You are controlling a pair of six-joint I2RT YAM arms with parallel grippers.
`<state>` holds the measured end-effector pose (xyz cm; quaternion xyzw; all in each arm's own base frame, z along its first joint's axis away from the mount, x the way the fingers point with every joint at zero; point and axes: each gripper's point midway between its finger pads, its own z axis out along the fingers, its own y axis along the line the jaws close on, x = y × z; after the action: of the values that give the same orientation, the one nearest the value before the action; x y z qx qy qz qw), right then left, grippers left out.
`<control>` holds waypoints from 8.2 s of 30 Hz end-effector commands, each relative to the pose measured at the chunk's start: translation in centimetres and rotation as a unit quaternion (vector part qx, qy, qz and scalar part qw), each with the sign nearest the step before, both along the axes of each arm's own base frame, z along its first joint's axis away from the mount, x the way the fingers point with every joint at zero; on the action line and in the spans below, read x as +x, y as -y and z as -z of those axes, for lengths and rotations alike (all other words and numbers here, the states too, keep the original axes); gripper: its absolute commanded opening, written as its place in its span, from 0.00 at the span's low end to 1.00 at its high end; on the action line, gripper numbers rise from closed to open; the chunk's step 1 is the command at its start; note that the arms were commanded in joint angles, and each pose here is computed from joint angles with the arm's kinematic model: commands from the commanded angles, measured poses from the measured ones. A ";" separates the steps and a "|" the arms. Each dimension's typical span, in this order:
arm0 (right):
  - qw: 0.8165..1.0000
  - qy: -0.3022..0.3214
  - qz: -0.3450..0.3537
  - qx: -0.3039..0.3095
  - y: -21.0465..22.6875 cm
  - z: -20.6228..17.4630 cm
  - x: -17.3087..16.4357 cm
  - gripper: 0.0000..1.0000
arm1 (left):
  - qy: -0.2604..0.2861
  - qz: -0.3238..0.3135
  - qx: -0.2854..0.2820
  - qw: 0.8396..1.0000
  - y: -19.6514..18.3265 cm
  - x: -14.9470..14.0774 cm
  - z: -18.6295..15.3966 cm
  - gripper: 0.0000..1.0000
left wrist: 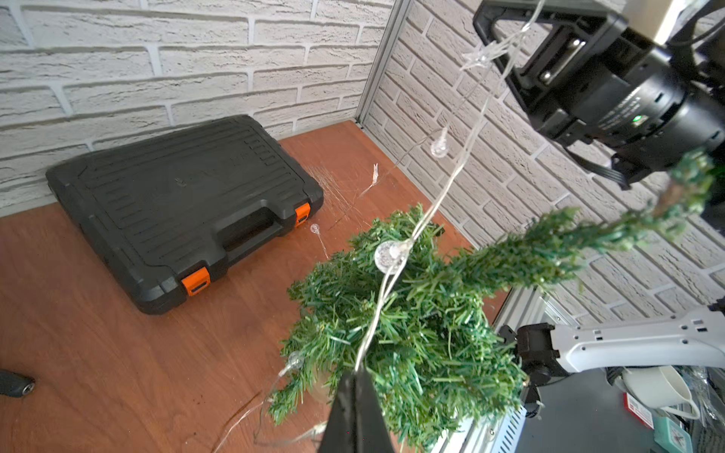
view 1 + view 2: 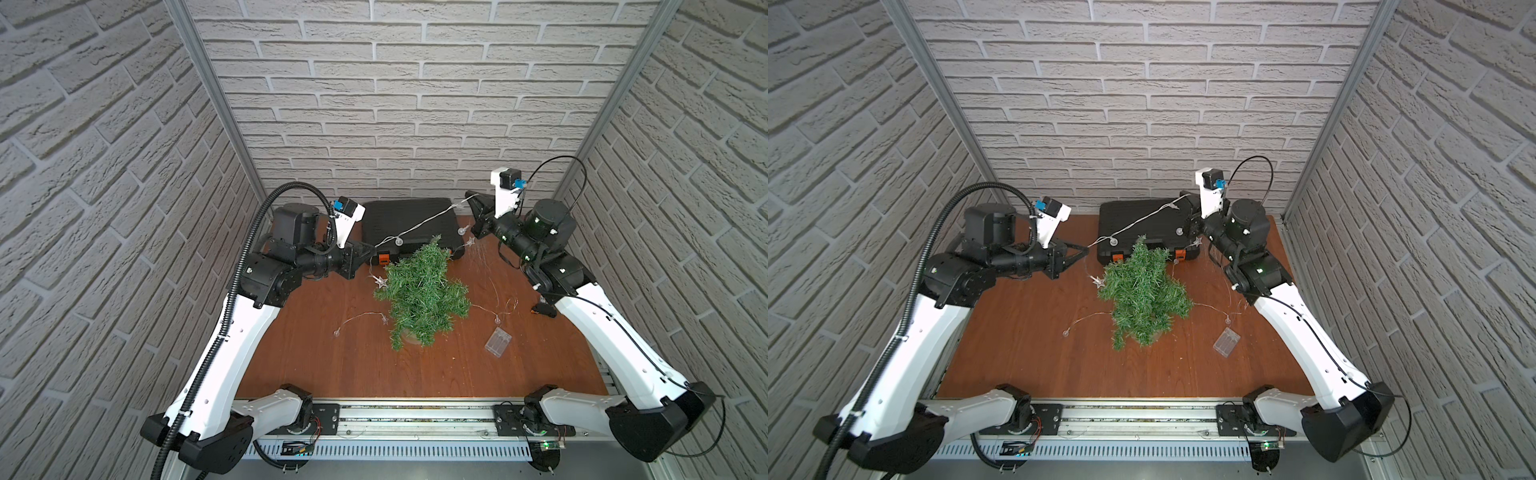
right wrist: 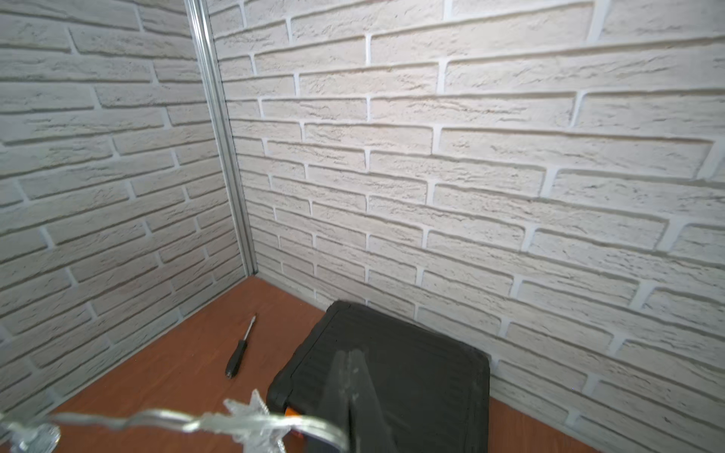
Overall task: Wrap string light around the christmas tree
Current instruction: Wrap the light string around the Christmas tree, then pick up the light string from the center of the board, then wrap the light string around the Christmas tree.
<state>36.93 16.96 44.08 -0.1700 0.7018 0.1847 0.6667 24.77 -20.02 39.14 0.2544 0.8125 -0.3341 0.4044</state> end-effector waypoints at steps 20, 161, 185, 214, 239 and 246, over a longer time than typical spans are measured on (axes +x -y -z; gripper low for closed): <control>0.958 -0.193 -0.190 -0.098 -4.4 10.8 -11.2 0.07 | -0.010 0.055 0.018 0.998 1.3 -5.6 2.6 0.00; 0.900 -0.087 -0.422 -0.066 -9.3 9.9 -25.7 0.33 | -0.056 0.150 -0.228 0.960 5.5 -14.1 1.3 0.00; 0.919 -0.054 -0.387 -0.055 -11.3 13.4 -26.3 0.41 | -0.070 0.150 -0.262 0.951 11.6 -14.1 -2.1 0.00; 0.951 -0.076 -0.277 -0.110 -8.5 13.4 -23.6 0.06 | -0.027 0.138 -0.243 0.960 12.6 -13.4 -2.3 0.00; 0.986 0.023 -0.062 -0.156 -0.9 5.7 -19.0 0.03 | 0.076 0.073 -0.241 0.965 9.4 -12.6 -5.5 0.00; 0.988 0.023 0.011 -0.154 0.6 4.9 -17.4 0.03 | 0.078 0.123 -0.275 0.950 9.7 -14.4 -6.7 0.00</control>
<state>17.53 21.24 36.65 -0.3626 0.6927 0.1381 0.6080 11.17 -30.93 41.36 0.2622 0.6742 -0.5320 0.4401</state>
